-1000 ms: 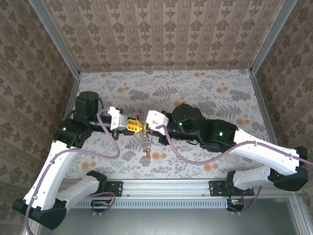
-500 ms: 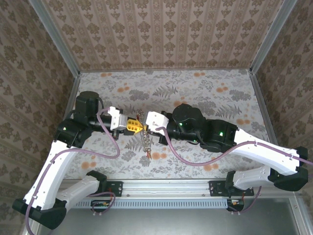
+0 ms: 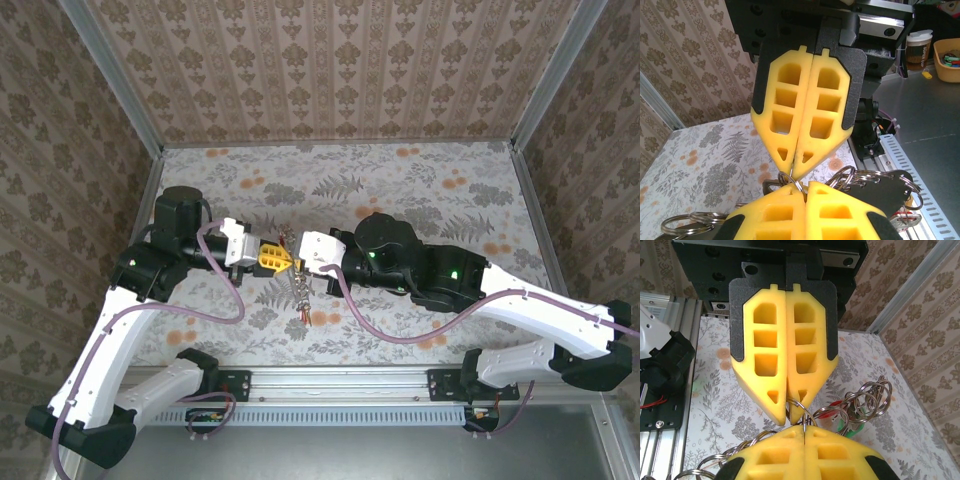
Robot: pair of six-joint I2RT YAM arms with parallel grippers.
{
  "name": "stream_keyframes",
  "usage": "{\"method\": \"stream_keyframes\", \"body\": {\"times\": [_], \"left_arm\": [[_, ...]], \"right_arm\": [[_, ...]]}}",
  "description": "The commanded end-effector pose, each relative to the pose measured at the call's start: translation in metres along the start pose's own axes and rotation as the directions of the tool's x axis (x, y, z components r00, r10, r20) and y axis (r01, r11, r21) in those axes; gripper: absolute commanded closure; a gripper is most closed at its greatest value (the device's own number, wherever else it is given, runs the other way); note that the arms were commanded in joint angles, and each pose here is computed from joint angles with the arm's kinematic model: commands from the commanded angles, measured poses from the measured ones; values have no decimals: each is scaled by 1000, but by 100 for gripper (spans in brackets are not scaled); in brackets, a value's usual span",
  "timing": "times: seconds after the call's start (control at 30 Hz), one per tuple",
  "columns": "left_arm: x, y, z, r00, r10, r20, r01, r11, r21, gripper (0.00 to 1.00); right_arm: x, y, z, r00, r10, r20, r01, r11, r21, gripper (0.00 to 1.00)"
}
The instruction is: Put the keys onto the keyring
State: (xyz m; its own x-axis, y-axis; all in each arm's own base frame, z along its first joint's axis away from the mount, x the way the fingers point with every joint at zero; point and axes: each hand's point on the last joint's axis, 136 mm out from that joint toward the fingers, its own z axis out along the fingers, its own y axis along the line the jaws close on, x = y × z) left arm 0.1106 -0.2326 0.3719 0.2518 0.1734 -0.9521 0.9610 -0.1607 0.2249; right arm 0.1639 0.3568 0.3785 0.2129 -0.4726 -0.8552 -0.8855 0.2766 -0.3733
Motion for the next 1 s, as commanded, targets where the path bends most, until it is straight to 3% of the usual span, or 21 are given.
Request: {"method": "stream_keyframes", "body": {"times": [0.0, 0.97], "left_arm": [[-13, -14, 2, 998, 1, 59, -6, 997, 81, 100], [-15, -18, 1, 998, 3, 66, -10, 995, 96, 100]], "right_arm": [[-55, -13, -10, 977, -24, 211, 15, 999, 44, 100], [-64, -20, -18, 966, 22, 256, -23, 1000, -1, 100]]}}
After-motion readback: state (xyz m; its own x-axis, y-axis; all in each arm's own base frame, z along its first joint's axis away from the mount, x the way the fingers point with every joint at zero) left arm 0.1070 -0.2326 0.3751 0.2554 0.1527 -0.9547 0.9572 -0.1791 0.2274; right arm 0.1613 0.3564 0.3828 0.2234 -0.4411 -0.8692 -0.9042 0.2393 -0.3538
